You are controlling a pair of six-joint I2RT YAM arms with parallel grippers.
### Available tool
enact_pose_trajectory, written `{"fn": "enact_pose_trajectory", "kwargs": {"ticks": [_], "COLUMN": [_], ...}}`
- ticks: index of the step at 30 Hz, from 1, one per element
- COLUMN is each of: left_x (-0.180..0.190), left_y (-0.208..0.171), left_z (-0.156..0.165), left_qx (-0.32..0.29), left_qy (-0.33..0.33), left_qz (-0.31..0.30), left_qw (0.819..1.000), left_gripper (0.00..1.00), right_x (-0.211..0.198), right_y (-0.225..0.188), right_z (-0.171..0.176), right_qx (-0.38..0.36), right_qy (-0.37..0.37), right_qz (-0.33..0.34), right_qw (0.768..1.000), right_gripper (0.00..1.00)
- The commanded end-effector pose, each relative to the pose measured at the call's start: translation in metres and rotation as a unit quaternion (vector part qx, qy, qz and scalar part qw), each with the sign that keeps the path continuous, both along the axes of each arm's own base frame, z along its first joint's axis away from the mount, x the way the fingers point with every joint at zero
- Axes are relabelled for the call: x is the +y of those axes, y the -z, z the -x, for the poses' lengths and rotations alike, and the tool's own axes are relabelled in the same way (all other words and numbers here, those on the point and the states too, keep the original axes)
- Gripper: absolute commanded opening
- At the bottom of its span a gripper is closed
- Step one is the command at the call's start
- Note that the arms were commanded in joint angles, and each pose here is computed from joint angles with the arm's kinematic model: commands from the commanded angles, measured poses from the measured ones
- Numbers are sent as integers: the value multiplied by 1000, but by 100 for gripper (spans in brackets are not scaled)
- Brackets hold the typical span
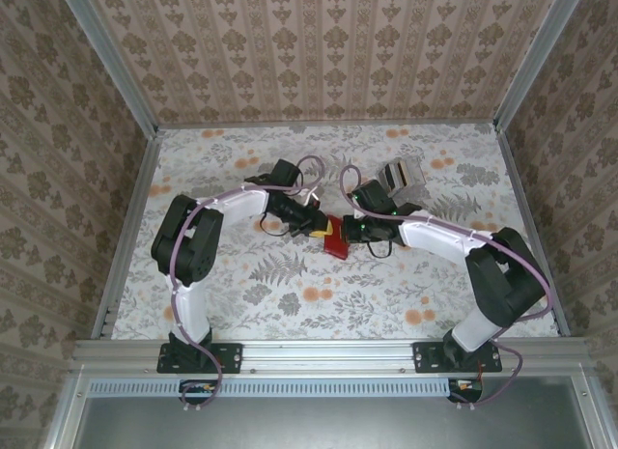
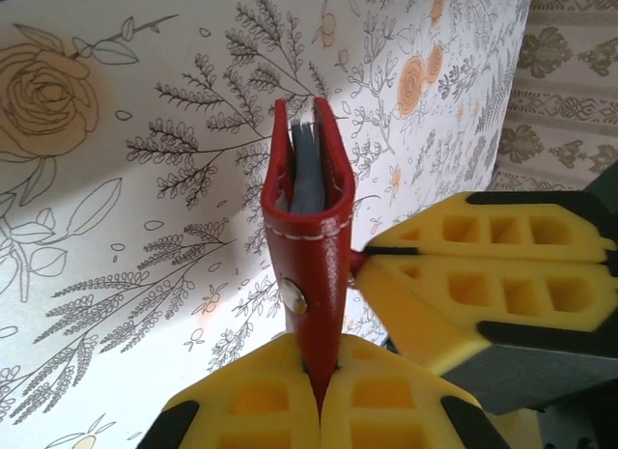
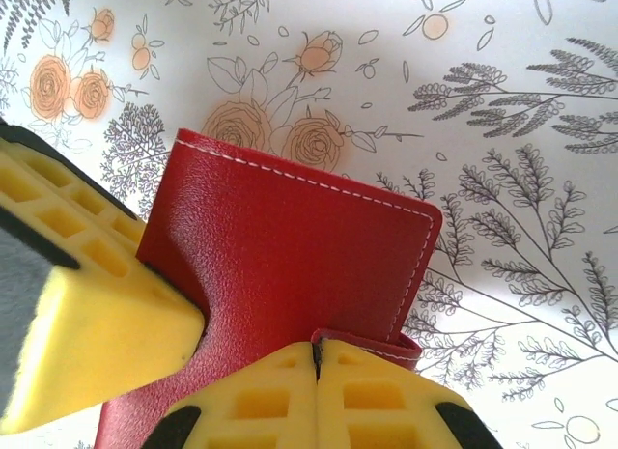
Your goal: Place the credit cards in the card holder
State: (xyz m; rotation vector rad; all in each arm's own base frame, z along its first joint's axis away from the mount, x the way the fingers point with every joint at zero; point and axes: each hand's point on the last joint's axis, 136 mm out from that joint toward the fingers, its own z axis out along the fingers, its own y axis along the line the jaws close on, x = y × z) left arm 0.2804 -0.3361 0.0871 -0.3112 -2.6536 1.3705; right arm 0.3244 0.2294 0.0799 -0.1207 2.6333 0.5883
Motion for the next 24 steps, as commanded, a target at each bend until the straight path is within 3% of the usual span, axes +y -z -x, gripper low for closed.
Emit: {"fn": "enact_pose_trajectory", "kwargs": {"ticks": [1, 5, 6, 8, 13, 19, 24], "left_x": [6, 13, 14, 16, 17, 20, 18], "left_y": [-6, 13, 17, 24, 22, 14, 11], "left_z": [1, 3, 3, 4, 2, -2, 0], "left_qx": [2, -2, -4, -7, -19, -23, -20], "left_qy": [-10, -8, -7, -6, -7, -20, -20], "left_qz": [7, -23, -28, -37, -40, -18, -8], "left_qw": [1000, 1000, 1000, 999, 999, 999, 1000], "left_gripper": [0, 0, 7, 41, 66, 80, 81], "right_x": [-22, -25, -24, -20, 1, 18, 30], "right_y": [2, 3, 2, 2, -19, -53, -65], "right_z": [5, 6, 6, 7, 10, 16, 21], "right_qx": [0, 2, 1, 3, -14, -36, -40], "right_qy": [34, 41, 38, 27, -28, -72, -100], "right_qz": [20, -9, -20, -39, -95, -147, -186], "right_qw": [999, 999, 999, 999, 995, 986, 977], "right_gripper": [0, 0, 0, 0, 0, 0, 0]}}
